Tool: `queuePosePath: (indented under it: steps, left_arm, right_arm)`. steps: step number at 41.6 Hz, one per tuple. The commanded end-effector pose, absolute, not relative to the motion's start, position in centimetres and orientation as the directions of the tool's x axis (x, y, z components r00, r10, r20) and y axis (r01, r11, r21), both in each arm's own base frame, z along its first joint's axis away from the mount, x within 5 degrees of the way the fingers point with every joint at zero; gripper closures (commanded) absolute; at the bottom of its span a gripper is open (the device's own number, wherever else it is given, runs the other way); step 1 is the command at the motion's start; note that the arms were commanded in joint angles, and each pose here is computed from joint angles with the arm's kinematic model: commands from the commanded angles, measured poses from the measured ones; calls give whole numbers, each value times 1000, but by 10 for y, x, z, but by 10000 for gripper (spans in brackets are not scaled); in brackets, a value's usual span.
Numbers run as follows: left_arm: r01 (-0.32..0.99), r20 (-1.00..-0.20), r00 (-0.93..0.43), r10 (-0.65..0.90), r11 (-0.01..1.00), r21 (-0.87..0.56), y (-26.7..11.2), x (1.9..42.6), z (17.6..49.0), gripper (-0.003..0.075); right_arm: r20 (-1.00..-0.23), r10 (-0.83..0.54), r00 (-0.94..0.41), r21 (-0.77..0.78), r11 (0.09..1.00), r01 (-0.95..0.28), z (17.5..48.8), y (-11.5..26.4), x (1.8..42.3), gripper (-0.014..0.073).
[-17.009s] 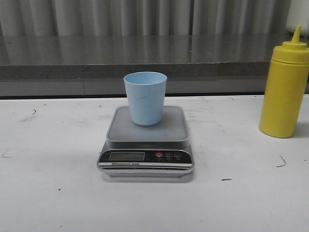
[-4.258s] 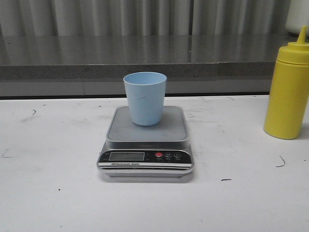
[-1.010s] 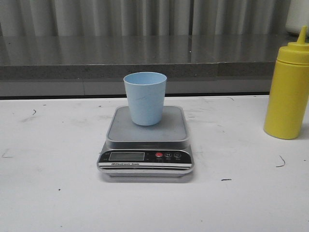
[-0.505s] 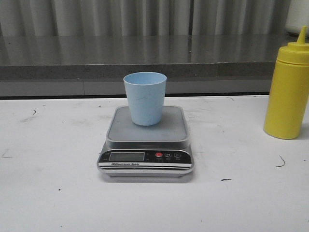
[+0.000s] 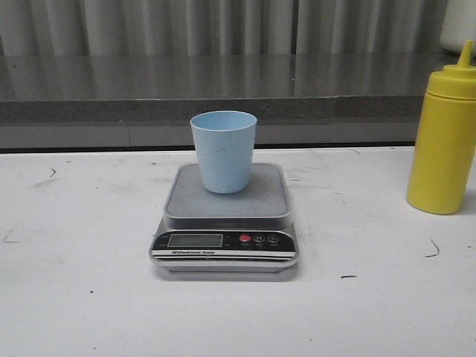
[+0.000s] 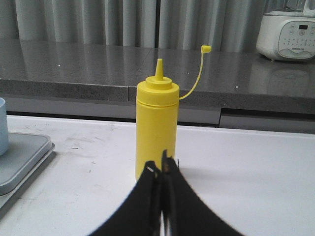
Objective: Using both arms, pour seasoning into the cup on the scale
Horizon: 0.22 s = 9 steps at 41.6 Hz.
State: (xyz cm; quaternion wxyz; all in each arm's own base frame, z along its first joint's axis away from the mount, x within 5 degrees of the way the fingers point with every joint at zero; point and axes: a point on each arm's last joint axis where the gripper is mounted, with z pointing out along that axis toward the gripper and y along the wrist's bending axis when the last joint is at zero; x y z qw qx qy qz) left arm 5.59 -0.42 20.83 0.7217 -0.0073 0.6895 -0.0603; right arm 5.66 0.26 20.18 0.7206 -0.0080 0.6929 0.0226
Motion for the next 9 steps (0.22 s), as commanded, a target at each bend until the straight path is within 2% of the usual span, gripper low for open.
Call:
queuePosePath:
  steps: [1, 9]
  left_arm:
    - [86, -987, 118, -107, 992, -97, -4, 55, 209, 740]
    - [86, -987, 118, -107, 992, -97, -4, 55, 209, 740]
  right_arm:
    - [-990, 23, 139, 19, 999, -27, 212, 1, 54, 662]
    - [-990, 23, 139, 19, 999, -27, 212, 1, 54, 662]
